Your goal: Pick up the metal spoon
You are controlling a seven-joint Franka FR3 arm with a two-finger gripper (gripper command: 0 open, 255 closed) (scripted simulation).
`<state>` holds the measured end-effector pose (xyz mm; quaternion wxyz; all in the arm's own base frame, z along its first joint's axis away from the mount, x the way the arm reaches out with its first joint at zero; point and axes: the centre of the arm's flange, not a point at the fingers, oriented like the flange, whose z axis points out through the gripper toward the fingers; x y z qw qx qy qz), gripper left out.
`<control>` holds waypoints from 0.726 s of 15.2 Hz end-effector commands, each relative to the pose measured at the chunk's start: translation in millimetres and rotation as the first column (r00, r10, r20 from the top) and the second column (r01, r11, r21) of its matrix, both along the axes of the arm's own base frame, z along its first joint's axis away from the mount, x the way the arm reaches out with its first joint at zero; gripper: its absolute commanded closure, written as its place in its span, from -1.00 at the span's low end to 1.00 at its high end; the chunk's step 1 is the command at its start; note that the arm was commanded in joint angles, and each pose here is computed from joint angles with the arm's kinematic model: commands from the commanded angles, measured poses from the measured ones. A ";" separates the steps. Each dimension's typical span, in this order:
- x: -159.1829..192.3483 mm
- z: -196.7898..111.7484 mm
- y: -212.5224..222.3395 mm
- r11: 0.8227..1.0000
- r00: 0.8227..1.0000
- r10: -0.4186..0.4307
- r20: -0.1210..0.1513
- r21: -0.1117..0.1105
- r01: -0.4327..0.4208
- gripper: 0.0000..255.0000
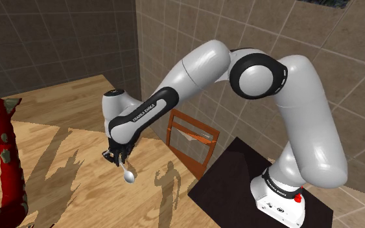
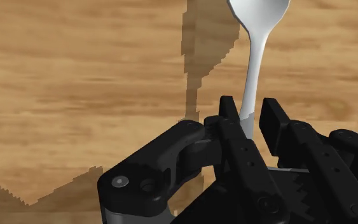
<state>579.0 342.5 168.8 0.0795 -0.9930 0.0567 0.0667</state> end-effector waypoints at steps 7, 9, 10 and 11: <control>0.1 42.1 -0.1 1.000 1.000 0.000 0.000 0.000 0.000 1.00; 0.1 52.6 -0.1 1.000 1.000 0.000 0.000 0.000 0.000 1.00; 0.1 57.9 -0.1 1.000 1.000 0.000 0.000 0.000 0.000 1.00; 0.1 63.2 -0.1 1.000 1.000 0.000 0.000 0.000 0.000 1.00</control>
